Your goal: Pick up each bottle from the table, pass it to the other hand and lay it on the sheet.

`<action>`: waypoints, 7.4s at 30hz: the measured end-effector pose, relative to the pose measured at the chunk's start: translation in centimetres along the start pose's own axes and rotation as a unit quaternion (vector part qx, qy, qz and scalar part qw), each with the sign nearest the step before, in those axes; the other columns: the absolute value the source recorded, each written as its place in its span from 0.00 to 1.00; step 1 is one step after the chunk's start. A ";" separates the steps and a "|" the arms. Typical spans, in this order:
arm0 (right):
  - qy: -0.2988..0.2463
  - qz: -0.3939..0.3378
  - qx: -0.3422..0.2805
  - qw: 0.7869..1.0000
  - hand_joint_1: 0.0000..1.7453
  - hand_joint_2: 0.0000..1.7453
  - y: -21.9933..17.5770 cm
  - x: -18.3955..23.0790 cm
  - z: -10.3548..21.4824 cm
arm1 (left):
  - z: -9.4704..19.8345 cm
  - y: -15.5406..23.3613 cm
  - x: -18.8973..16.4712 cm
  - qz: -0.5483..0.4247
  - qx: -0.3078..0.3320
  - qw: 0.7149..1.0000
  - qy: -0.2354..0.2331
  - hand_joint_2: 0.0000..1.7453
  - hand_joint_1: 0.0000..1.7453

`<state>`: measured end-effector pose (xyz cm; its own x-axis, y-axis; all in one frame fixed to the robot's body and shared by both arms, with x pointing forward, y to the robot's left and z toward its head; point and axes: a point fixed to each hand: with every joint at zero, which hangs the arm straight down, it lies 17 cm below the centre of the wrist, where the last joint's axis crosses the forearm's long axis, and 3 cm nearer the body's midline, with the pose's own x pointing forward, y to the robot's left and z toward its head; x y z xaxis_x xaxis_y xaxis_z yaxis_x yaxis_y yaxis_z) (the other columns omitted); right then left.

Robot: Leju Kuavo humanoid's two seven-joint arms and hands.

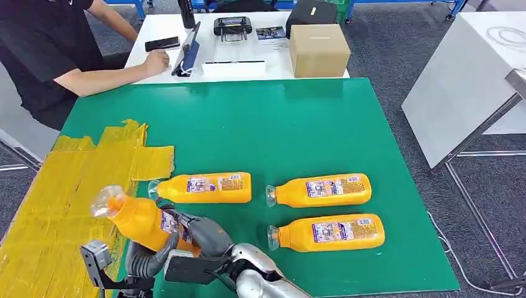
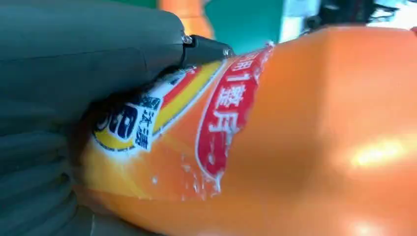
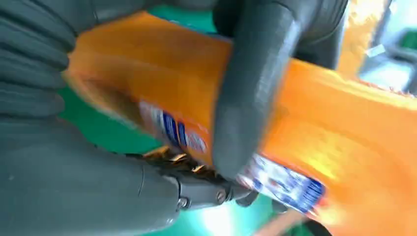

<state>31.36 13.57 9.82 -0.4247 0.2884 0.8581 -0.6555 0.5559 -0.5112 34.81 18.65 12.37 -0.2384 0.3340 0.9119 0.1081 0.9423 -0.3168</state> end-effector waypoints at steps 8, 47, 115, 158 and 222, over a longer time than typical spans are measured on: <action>-0.021 0.017 -0.115 0.993 0.00 0.00 -11.1 1.2 1.2 | -2.2 3.3 6.3 -0.174 0.046 0.980 -0.088 1.00 1.00; 0.021 0.083 -0.131 0.988 0.00 1.00 -21.1 -2.5 3.0 | -2.5 11.3 3.9 -0.772 0.019 0.631 -0.077 1.00 1.00; 0.114 0.064 -0.019 0.991 0.00 1.00 -18.3 -8.8 -0.9 | 0.3 18.9 -0.6 -0.639 -0.140 0.756 0.001 0.00 0.00; 0.221 0.174 0.096 0.955 0.00 1.00 -11.3 -12.8 -2.6 | -6.9 9.7 8.2 -0.169 -0.061 0.974 -0.135 0.00 0.00; 0.136 0.118 -0.125 0.976 1.00 1.00 -19.8 -9.4 -1.6 | -2.7 9.9 12.4 0.036 0.009 0.982 -0.187 1.00 0.00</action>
<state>49.34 1.11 11.92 -0.3415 0.6091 0.7158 -0.3728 0.6113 -0.6981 35.58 32.09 21.21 -0.5691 0.3823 0.7280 0.1218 0.9148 -0.3852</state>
